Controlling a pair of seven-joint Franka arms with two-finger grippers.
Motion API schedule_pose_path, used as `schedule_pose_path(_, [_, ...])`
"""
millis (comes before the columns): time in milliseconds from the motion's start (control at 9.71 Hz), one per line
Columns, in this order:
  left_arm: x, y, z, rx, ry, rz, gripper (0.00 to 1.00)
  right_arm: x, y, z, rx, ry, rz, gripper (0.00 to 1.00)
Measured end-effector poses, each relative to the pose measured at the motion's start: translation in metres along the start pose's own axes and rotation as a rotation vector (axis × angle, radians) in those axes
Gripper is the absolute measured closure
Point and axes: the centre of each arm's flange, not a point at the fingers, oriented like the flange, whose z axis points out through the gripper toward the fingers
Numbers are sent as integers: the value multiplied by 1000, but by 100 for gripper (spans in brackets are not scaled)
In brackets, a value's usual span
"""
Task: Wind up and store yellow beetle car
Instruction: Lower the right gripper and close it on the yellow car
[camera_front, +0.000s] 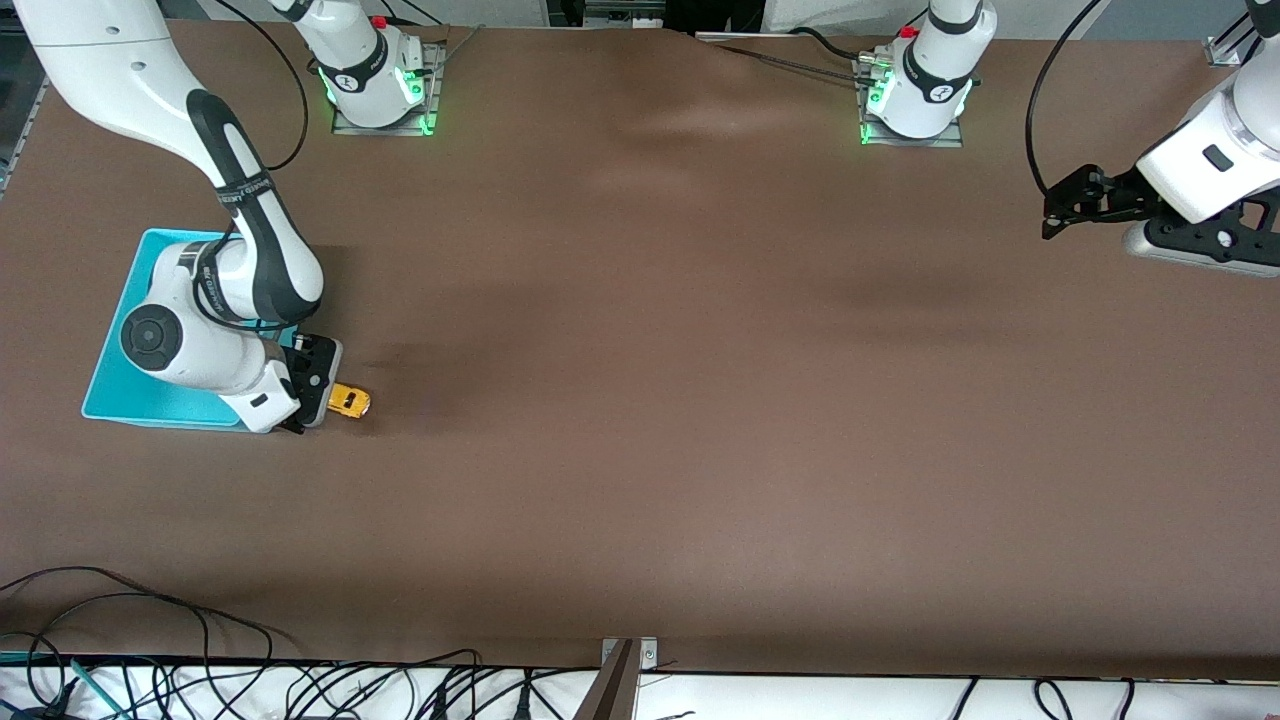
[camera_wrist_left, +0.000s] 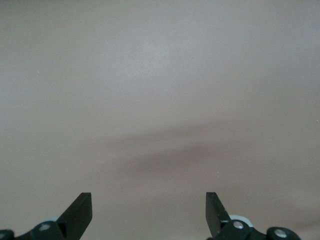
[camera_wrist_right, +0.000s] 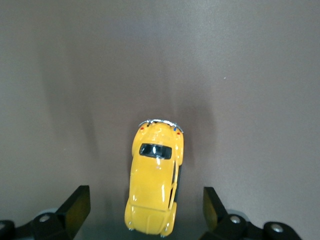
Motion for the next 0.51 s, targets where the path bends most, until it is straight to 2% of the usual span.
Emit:
schedule_pose_path(309, [0,-1,0,0,-1,-3,0,4,-1,4,2,4,-7,11])
schedule_pose_path(515, [0,0,1,0,-1,-1,0,5,-1,4,2,4,-8,43])
